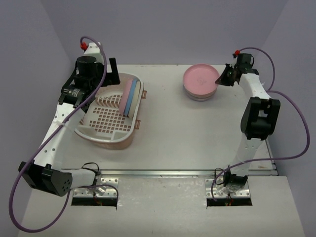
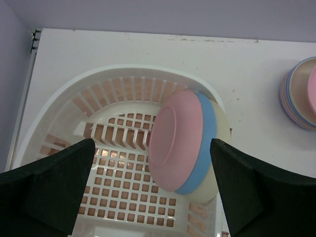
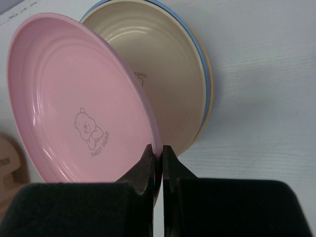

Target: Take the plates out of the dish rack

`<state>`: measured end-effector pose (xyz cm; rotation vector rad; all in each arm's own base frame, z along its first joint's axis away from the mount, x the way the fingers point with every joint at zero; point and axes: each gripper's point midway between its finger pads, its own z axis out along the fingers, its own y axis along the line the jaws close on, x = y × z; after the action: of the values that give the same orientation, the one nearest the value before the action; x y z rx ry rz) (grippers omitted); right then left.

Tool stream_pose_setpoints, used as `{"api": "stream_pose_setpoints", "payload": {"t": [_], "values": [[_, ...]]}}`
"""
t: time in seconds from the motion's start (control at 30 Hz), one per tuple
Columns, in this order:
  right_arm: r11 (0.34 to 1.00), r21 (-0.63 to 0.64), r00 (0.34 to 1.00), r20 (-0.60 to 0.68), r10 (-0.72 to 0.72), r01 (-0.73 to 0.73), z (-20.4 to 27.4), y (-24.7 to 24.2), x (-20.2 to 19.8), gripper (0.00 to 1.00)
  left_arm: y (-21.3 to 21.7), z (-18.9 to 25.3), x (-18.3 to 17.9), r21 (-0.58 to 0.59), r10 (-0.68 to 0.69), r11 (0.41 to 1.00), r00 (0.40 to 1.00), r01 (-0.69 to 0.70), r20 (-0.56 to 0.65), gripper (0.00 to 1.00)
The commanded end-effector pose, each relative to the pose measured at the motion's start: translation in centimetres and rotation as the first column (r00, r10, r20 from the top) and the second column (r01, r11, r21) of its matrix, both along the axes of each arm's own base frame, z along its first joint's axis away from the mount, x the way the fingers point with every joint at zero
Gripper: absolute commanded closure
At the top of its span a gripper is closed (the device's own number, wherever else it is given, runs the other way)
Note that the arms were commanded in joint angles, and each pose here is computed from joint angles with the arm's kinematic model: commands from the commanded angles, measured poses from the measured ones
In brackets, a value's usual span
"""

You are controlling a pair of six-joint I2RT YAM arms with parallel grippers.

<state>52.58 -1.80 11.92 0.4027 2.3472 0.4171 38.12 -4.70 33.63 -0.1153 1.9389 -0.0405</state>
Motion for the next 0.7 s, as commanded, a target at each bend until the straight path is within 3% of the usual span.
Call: {"api": "stream_pose_setpoints", "payload": {"t": [0.0, 0.1, 0.2, 0.27, 0.3, 0.33, 0.43, 0.5, 0.67], "values": [[0.999, 0.018, 0.992, 0.123, -0.039, 0.037, 2.6, -0.4, 3.9, 0.96, 0.4, -0.2, 0.4, -0.008, 0.034, 0.999, 0.999, -0.033, 0.017, 0.00], [0.999, -0.008, 0.992, 0.120, -0.039, 0.041, 1.6, -1.0, 4.9, 0.91, 0.5, -1.3, 0.3, -0.002, 0.035, 0.999, 0.999, -0.035, -0.009, 0.00], [0.999, -0.021, 0.991, 0.128, -0.026, 0.028, 1.4, -1.1, 5.5, 0.76, 0.5, -2.2, 0.1, 0.007, 0.034, 0.999, 0.999, -0.034, -0.032, 0.00], [1.000, -0.014, 0.992, 0.125, -0.018, 0.020, 1.2, -1.0, 5.6, 0.52, 0.6, -2.6, 0.0, 0.013, 0.033, 0.999, 0.999, -0.032, -0.039, 0.00], [1.000, -0.011, 0.992, 0.121, -0.018, 0.019, 1.2, -0.9, 5.4, 0.30, 0.6, -2.9, -0.1, 0.017, 0.032, 0.999, 0.998, -0.031, -0.046, 0.00], [1.000, -0.009, 0.993, 0.118, -0.018, 0.019, 1.2, -0.9, 5.3, 0.16, 0.6, -3.2, -0.2, 0.020, 0.031, 0.999, 0.998, -0.030, -0.052, 0.00], [1.000, -0.019, 0.993, 0.121, -0.007, 0.009, 2.4, -0.8, 4.6, 0.04, 0.8, -3.7, -0.3, 0.035, 0.032, 0.999, 0.998, -0.030, -0.057, 0.00], [1.000, -0.027, 0.992, 0.124, -0.002, 0.005, 3.1, -0.7, 4.0, 0.03, 0.9, -4.0, -0.4, 0.048, 0.039, 0.998, 0.997, -0.036, -0.061, 0.00], [0.996, -0.085, 0.987, 0.157, 0.014, -0.001, 5.9, -0.8, 0.5, 0.01, 0.5, -7.1, -1.3, 0.258, 0.103, 0.964, 0.988, -0.069, -0.118, 0.09]]}}
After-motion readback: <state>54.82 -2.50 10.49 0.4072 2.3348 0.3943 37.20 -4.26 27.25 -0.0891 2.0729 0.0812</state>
